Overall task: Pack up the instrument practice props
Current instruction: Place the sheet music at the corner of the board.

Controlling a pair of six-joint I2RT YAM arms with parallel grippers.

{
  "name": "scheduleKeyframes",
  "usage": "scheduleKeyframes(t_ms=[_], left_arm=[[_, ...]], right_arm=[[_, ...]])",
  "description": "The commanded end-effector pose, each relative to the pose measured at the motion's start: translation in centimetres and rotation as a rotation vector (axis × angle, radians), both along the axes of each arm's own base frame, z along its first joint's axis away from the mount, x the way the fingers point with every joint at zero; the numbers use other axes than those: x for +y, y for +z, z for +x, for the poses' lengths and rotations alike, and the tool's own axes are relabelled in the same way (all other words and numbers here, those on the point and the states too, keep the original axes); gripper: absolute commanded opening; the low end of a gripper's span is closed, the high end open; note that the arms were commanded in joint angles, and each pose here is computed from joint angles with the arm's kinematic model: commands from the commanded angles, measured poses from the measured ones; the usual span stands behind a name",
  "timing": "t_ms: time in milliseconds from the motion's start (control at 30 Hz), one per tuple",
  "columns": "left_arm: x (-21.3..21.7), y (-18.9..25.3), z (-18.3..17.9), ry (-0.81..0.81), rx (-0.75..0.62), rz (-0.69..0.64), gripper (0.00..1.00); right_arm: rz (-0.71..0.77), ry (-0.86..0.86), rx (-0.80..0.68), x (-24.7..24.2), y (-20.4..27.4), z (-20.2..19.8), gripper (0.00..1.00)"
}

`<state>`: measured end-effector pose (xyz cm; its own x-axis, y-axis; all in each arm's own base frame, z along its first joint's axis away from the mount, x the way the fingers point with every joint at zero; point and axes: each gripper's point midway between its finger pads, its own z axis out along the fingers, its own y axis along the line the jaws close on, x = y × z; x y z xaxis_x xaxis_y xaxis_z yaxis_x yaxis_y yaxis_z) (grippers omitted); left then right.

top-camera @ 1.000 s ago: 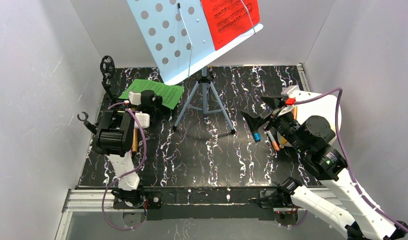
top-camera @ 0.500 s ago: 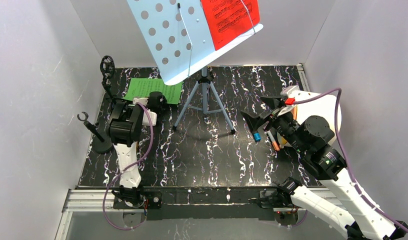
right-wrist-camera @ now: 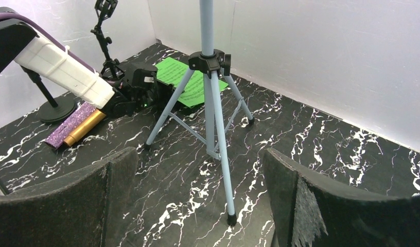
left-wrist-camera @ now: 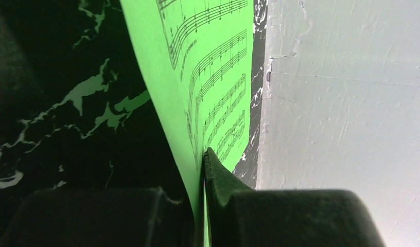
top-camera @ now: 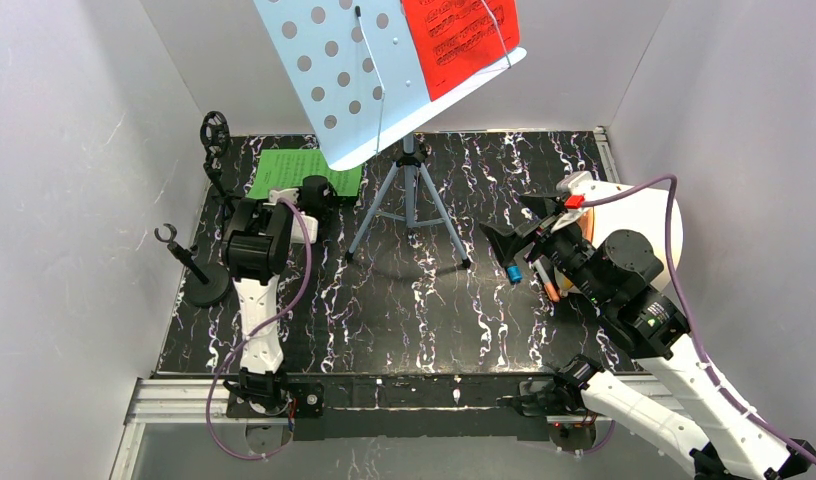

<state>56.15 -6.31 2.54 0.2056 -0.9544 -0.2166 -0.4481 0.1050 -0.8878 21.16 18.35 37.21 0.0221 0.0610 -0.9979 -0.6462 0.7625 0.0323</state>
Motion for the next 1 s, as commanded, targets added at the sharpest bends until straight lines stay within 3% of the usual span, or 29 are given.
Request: scheduleKeyframes(t_ms=[0,167,267,533,967], left_arm=[[1.1,1.2,1.1,0.058,-0.030,0.048,0.06],[0.6,1.5,2.7,0.007,-0.038,0.077,0.12],[0.6,1.2,2.5,-0.001,-0.028,0.078,0.23],[1.6,1.3,0.6,0.004,0.005,0.090,0.46],[2.4,3.8,-3.1,-0.070,0.105,0.230,0.70]], right_arm=[[0.034,-0.012,-0.007,0.0,0.6,0.2,0.99],[0.034,-0.008,0.000,0.0,0.5,0.1,0.99],[0.038,-0.007,0.006,0.0,0.4,0.1,0.99],[0.042,0.000,0.013,0.1,0.3,0.0,0.99],[0.026,0.012,0.068,1.1,-1.4,0.6,0.99]])
